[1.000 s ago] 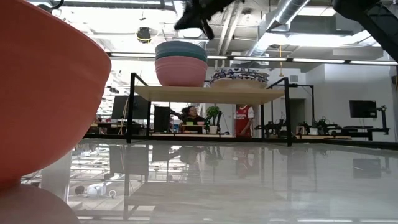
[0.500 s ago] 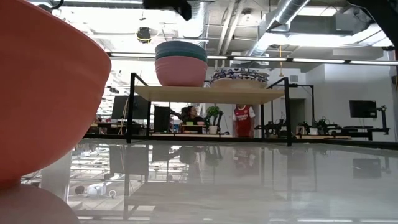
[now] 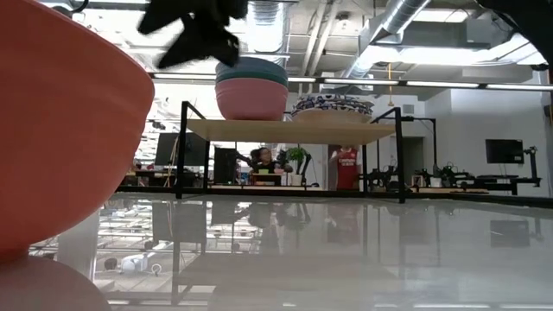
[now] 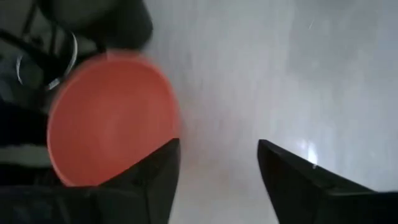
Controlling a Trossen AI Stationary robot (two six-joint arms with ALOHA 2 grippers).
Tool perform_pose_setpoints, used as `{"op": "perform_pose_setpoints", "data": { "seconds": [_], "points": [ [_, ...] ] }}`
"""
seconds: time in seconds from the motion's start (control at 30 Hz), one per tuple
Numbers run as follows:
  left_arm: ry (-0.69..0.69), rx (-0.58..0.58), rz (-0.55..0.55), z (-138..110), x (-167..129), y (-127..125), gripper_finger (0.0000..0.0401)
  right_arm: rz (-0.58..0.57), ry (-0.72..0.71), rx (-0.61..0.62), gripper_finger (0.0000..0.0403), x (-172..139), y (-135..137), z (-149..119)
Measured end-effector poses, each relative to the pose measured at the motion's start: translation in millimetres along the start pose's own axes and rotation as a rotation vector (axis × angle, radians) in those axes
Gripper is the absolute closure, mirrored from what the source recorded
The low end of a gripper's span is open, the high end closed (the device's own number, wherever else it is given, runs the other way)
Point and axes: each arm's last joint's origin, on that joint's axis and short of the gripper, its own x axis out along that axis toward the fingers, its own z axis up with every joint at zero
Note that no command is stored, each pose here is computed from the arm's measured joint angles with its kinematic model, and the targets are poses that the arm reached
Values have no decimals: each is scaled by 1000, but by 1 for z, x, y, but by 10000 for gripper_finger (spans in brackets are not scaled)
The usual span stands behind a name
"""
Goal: Place and stack bowls onto a shelf
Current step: Stack the orange bowl on top of the blue bowl on the shelf
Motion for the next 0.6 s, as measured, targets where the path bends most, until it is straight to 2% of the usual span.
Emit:
{"op": "perform_pose_setpoints", "data": {
  "seconds": [0.17,0.23,0.33,0.4,0.6],
  "points": [
    [3,2,-3,0,0,0,99,9,35,93,138,28,16,-11],
    [7,2,-5,0,0,0,99,21,-5,133,138,40,20,-9],
    [9,3,-7,0,0,0,99,7,31,162,138,52,27,-18],
    [11,7,-8,0,0,0,99,18,-3,183,138,60,30,-17],
    [17,14,-12,0,0,0,99,-22,69,230,138,80,32,-32]
  ]
}}
